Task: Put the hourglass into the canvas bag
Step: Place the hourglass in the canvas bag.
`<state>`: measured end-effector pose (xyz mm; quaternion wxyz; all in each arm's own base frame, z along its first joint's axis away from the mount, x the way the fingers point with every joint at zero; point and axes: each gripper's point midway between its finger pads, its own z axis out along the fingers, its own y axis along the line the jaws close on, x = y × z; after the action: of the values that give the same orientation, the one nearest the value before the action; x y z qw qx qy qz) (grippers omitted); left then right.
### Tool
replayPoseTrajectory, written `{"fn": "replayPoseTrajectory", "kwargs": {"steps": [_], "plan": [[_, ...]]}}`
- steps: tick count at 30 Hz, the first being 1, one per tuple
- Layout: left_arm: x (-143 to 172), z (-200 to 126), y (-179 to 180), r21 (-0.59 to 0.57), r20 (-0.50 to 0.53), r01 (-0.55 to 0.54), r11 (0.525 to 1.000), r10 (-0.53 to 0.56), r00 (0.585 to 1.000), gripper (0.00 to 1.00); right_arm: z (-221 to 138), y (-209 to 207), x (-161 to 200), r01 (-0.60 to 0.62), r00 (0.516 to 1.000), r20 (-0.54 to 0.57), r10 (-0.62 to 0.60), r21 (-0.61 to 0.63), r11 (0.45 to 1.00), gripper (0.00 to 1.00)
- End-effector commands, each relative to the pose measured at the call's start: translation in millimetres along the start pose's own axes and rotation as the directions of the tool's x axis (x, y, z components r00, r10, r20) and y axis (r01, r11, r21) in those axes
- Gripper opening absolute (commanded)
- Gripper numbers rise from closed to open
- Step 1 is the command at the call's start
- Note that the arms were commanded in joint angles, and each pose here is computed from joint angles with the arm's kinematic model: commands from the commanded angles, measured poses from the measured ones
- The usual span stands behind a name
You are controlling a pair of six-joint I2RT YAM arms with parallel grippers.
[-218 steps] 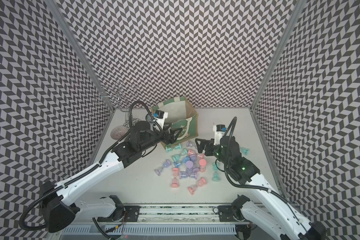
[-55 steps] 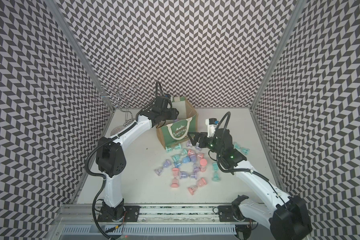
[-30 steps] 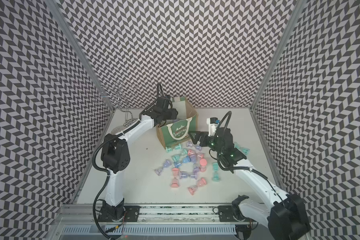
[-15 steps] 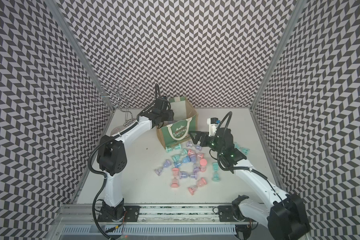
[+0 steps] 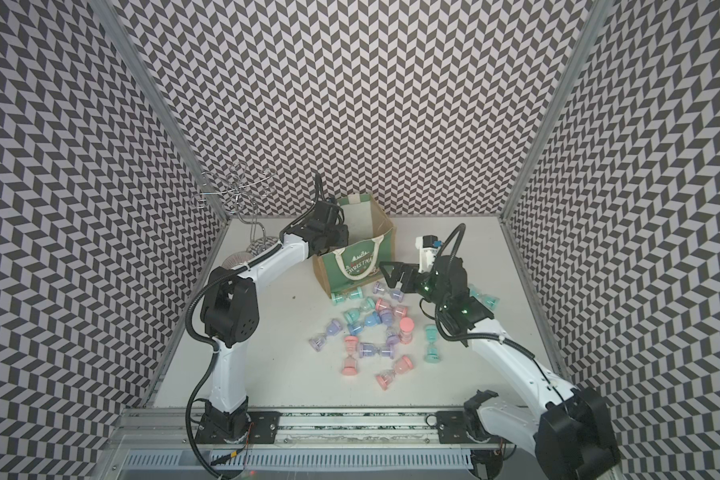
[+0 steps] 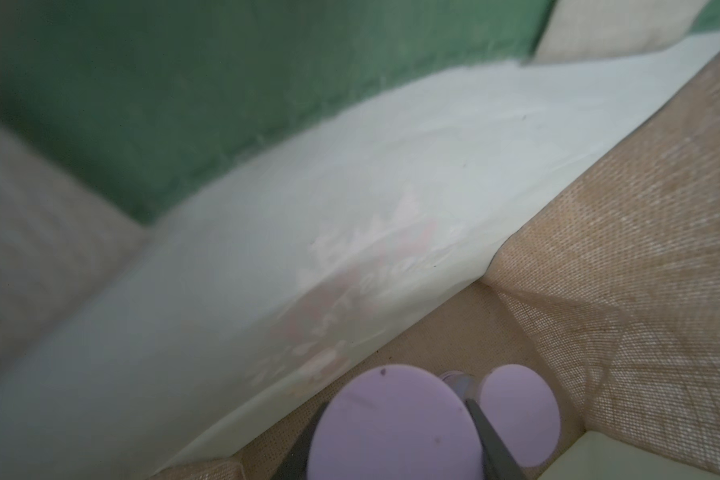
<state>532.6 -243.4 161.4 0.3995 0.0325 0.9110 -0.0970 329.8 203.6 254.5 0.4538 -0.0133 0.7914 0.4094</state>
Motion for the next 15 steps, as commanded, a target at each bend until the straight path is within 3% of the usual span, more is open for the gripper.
{"fn": "replayPoseTrajectory", "kwargs": {"steps": [1, 4, 10, 15], "plan": [[0, 5, 5, -0.017, 0.007, 0.011, 1.000, -0.011, 1.000, 0.49, 0, 0, -6, 0.009, 0.999, 0.031, -0.009, -0.016, 1.000, 0.99], [-4, 2, 5, -0.021, 0.016, 0.009, 1.000, -0.009, 1.000, 0.57, 0, 0, -6, 0.009, 0.999, 0.032, -0.008, -0.015, 1.000, 0.99], [-14, -10, 1, 0.003, 0.038, 0.007, 1.000, -0.007, 0.999, 0.62, -3, 1, -9, 0.015, 0.999, 0.035, -0.015, -0.016, 1.000, 0.99], [-35, -43, -13, 0.060, 0.094, 0.000, 0.998, -0.006, 0.996, 0.65, -7, 10, -11, 0.048, 0.999, 0.023, -0.047, -0.040, 0.998, 0.99]]}}
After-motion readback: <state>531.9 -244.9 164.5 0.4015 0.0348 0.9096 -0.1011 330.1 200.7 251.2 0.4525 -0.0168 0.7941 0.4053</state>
